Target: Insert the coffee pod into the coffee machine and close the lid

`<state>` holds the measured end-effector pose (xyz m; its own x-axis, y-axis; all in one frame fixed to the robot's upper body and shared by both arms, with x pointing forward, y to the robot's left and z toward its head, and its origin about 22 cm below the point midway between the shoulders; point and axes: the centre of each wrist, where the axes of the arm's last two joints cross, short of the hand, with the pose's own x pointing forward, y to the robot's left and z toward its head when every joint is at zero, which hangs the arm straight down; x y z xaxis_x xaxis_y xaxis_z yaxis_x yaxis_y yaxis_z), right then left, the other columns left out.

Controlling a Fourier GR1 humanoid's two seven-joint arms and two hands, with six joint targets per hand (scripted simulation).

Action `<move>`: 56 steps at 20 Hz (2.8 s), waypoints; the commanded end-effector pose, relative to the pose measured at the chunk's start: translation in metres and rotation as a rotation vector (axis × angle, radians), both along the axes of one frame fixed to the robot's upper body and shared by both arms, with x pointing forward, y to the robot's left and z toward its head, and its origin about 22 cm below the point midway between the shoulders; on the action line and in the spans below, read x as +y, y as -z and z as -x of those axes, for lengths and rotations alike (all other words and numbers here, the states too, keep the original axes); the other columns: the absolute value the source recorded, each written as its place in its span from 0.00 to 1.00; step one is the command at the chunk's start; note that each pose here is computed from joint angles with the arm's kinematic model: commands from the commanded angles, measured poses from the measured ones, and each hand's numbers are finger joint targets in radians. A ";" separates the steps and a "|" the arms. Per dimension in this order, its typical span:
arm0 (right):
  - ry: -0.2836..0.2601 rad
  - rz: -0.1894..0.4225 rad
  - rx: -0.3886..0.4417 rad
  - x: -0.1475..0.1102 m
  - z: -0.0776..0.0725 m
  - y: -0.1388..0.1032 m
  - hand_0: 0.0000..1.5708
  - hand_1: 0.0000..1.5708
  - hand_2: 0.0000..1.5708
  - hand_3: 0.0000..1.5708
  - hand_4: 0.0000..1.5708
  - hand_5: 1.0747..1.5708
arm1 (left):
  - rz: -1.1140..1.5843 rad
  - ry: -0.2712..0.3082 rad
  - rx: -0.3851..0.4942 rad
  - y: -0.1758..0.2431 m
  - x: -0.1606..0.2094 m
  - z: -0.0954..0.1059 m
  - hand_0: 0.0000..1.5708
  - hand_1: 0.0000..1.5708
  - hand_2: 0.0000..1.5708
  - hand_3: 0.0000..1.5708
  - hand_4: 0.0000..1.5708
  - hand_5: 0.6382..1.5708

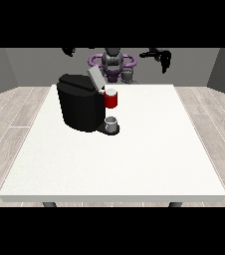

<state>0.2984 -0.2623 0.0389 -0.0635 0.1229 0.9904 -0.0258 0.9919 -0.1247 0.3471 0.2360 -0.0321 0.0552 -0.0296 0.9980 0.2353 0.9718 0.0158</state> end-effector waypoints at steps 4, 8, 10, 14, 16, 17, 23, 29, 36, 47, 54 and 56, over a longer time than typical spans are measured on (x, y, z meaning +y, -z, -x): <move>-0.031 0.035 -0.034 0.005 -0.013 0.007 0.00 0.00 0.00 0.00 0.08 1.00 | 0.015 0.018 -0.088 -0.031 0.009 0.005 0.00 0.00 0.00 0.00 0.00 1.00; -0.048 -0.013 -0.017 0.016 -0.017 0.006 0.00 0.00 0.00 0.00 0.00 1.00 | 0.060 -0.013 -0.031 -0.010 0.014 0.033 0.00 0.00 0.00 0.00 0.00 1.00; -0.065 -0.028 -0.039 0.003 -0.041 -0.022 0.00 0.00 0.00 0.00 0.00 1.00 | 0.061 -0.048 -0.112 -0.028 0.001 0.022 0.00 0.00 0.00 0.00 0.00 1.00; -0.058 -0.048 -0.006 0.006 -0.046 -0.012 0.00 0.00 0.00 0.00 0.00 1.00 | 0.040 -0.044 -0.093 -0.052 0.008 0.021 0.00 0.00 0.00 0.00 0.00 1.00; -0.075 -0.028 -0.055 0.031 -0.058 -0.034 0.00 0.00 0.00 0.00 0.00 1.00 | 0.018 -0.080 -0.139 -0.037 0.021 0.030 0.00 0.00 0.00 0.00 0.00 1.00; -0.077 -0.013 -0.027 0.022 -0.049 -0.011 0.00 0.00 0.00 0.00 0.00 1.00 | 0.001 -0.058 -0.109 -0.036 0.027 0.044 0.00 0.00 0.00 0.00 0.00 1.00; -0.124 0.007 -0.038 0.032 -0.071 -0.034 0.00 0.00 0.00 0.00 0.00 1.00 | 0.012 -0.104 -0.159 -0.048 0.027 0.033 0.00 0.00 0.00 0.00 0.00 1.00; -0.102 0.044 -0.098 0.027 -0.081 -0.028 0.00 0.00 0.00 0.00 0.00 1.00 | 0.034 -0.073 -0.177 -0.058 0.027 0.044 0.00 0.00 0.00 0.00 0.00 1.00; -0.147 0.039 -0.074 0.035 -0.081 -0.014 0.00 0.00 0.00 0.00 0.00 1.00 | -0.006 -0.101 -0.191 -0.066 0.020 0.040 0.00 0.00 0.00 0.00 0.00 1.00; -0.167 0.066 -0.104 0.068 -0.097 -0.042 0.00 0.00 0.00 0.00 0.00 1.00 | 0.011 -0.105 -0.190 -0.058 0.029 0.047 0.00 0.00 0.00 0.00 0.00 1.00; -0.235 0.136 -0.100 0.096 -0.103 -0.063 0.00 0.00 0.00 0.00 0.00 1.00 | -0.001 -0.141 -0.148 -0.047 0.049 0.050 0.00 0.00 0.00 0.00 0.09 1.00; -0.214 0.164 -0.172 0.084 -0.110 -0.066 0.00 0.00 0.00 0.00 0.14 1.00 | -0.005 -0.123 -0.193 -0.064 0.041 0.040 0.00 0.00 0.00 0.00 0.08 1.00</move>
